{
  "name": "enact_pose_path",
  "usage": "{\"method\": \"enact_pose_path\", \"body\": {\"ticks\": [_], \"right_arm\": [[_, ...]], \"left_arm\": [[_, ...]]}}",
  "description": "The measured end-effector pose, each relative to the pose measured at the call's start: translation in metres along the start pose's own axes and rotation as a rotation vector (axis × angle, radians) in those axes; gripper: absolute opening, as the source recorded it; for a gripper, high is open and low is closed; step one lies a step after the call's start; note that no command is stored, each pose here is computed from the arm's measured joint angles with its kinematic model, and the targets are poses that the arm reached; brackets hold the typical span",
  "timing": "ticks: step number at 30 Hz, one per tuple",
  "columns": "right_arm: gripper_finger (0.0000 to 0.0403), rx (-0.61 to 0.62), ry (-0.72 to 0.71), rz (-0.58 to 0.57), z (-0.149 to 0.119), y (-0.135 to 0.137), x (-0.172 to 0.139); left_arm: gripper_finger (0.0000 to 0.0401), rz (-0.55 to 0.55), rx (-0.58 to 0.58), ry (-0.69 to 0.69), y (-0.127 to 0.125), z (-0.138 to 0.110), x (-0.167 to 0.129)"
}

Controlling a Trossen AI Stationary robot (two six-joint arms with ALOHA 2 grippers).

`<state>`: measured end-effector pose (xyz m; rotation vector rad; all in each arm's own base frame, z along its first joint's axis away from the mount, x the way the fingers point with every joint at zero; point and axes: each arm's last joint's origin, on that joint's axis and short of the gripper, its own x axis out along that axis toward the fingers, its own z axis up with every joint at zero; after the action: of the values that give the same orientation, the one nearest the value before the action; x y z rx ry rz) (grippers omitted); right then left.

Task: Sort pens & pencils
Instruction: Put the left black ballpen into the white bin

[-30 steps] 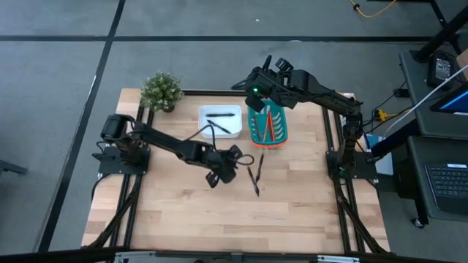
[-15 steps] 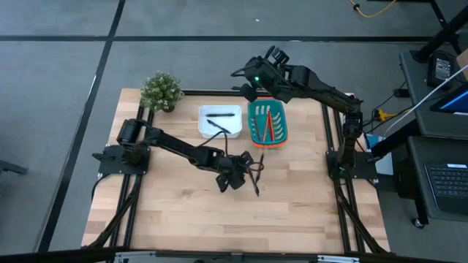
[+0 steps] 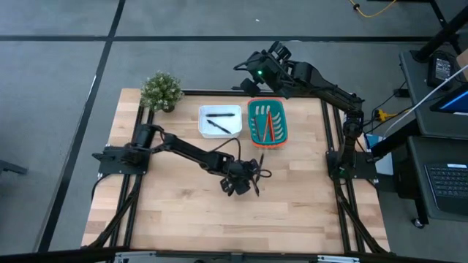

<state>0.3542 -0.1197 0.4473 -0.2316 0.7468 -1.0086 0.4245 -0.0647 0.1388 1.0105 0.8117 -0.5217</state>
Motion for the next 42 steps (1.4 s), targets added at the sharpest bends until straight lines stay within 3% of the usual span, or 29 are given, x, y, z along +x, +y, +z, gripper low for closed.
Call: {"method": "enact_pose_path", "body": {"ticks": [34, 42], "right_arm": [[0.0076, 0.009, -0.061, 0.038, 0.007, 0.0, 0.0], [0.0076, 0.009, -0.062, 0.038, 0.008, 0.0, 0.0]], "left_arm": [[0.0086, -0.029, -0.046, -0.079, 0.014, -0.014, 0.003], [0.0086, -0.041, -0.041, -0.049, 0.01, -0.015, 0.02]]}}
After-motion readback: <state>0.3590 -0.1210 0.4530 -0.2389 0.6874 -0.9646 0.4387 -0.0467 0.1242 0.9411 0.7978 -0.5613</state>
